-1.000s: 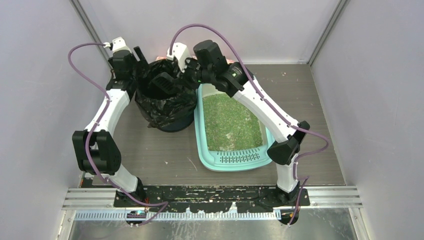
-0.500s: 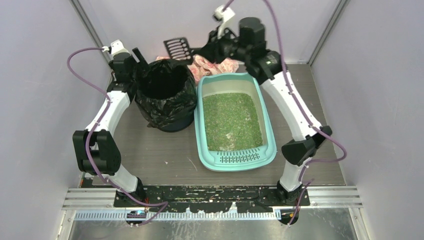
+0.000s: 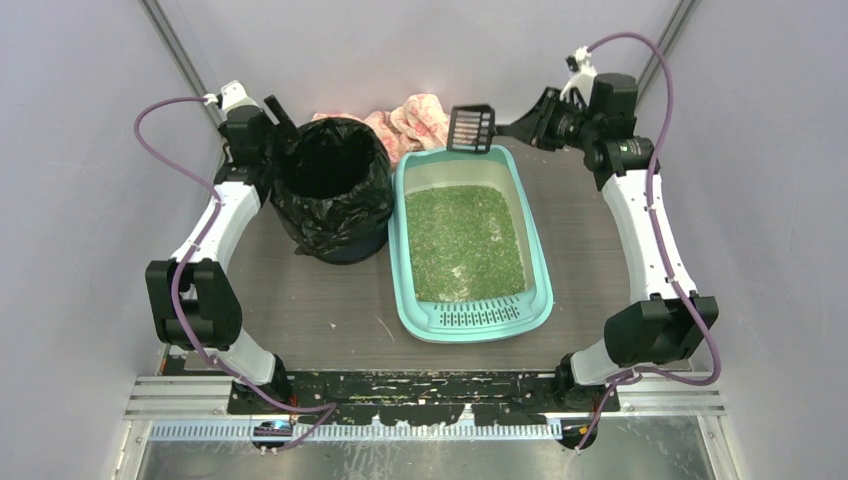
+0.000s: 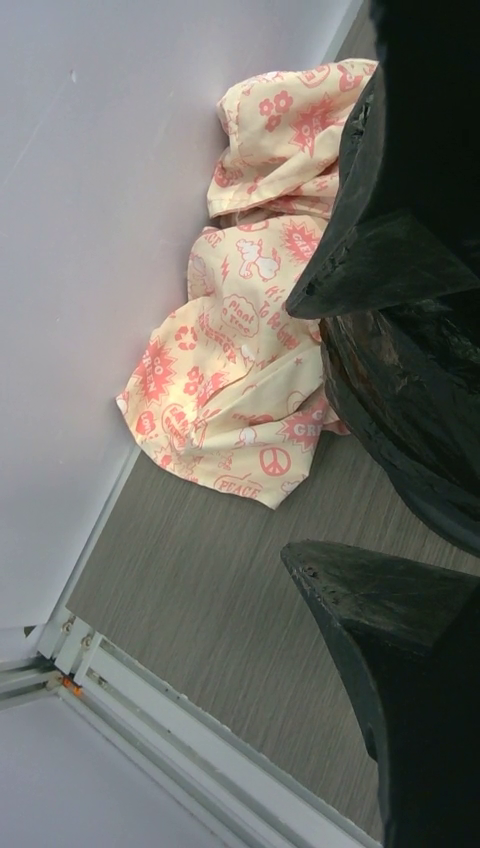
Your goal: Clean the litter box
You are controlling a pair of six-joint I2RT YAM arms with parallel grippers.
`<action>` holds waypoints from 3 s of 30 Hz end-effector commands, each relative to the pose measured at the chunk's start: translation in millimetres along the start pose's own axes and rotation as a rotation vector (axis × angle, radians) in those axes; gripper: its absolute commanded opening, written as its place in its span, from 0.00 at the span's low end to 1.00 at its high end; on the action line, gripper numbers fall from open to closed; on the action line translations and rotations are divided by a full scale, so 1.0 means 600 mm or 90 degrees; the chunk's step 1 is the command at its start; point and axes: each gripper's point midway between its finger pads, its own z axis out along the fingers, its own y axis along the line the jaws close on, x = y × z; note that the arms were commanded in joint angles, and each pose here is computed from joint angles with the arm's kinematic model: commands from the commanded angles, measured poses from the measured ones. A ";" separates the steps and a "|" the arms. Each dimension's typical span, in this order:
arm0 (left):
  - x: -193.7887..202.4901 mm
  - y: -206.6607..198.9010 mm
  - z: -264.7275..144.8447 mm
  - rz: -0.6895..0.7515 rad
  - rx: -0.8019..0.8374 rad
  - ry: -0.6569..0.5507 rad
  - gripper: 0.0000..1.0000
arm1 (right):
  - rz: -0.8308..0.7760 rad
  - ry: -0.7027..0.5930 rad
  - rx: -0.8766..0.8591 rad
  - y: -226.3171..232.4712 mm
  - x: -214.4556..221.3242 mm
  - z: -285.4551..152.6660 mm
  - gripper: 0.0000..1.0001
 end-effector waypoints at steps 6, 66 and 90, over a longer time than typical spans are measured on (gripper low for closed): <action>0.002 -0.027 0.021 -0.042 0.027 0.016 0.83 | 0.076 0.191 0.001 -0.013 0.165 -0.039 0.01; -0.047 0.058 0.014 -0.079 -0.066 -0.017 0.95 | 0.247 0.449 -0.137 -0.051 0.445 0.085 0.01; -0.042 0.051 0.019 -0.096 -0.050 -0.015 0.95 | 0.236 0.368 -0.147 -0.053 0.351 0.081 0.01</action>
